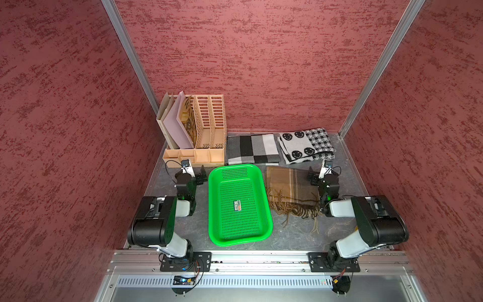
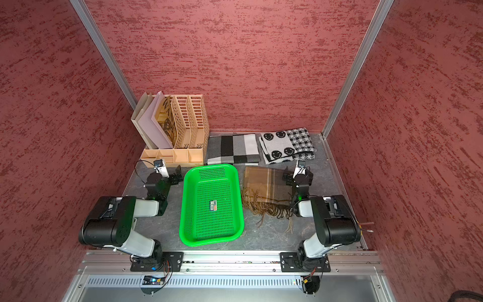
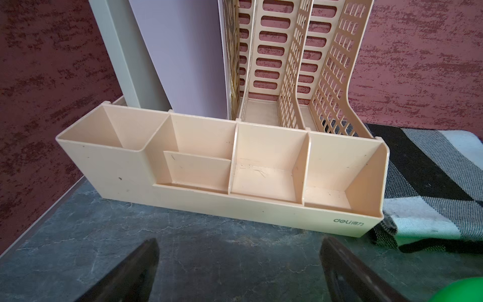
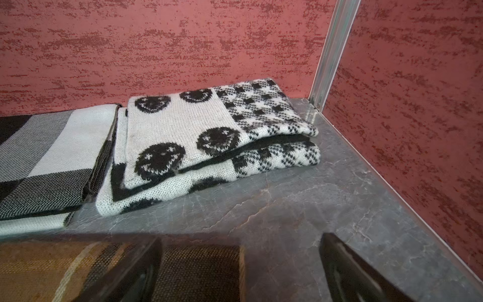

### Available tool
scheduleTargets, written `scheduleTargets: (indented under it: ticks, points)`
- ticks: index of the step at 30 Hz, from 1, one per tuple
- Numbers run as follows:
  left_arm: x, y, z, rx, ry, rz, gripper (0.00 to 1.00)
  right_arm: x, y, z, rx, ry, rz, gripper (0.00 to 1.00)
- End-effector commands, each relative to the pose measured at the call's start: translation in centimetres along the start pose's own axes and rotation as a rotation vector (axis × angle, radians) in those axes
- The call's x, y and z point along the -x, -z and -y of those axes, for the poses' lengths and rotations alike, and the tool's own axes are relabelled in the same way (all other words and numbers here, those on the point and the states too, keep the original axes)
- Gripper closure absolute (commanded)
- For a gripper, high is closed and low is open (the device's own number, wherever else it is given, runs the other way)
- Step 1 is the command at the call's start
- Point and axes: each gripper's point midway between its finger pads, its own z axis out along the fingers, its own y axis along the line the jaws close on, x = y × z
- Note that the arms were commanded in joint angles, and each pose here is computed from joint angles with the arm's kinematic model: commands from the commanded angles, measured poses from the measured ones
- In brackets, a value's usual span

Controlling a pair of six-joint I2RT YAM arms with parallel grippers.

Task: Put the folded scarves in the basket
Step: Adjust the basket at the center of the board.

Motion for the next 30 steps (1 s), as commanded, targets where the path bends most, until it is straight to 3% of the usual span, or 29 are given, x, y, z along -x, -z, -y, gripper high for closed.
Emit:
scheduleTargets:
  ticks: [1,23,26,30]
  points:
    - [0.3,0.0,0.3,-0.013,0.002,0.005,0.0,0.7,0.0,-0.1,0.013,-0.014,0.02,0.02]
    - [0.4,0.1,0.2,-0.008,0.002,0.009,0.0,0.9,0.2,0.2,0.001,-0.018,0.034,0.01]
    - [1.0,0.8,0.2,0.017,-0.008,0.026,0.0,1.2,0.9,0.2,0.0,-0.019,0.056,0.02]
    - [3.9,2.8,2.2,0.04,-0.114,0.086,0.0,1.5,1.9,-0.3,0.018,0.0,0.1,0.02]
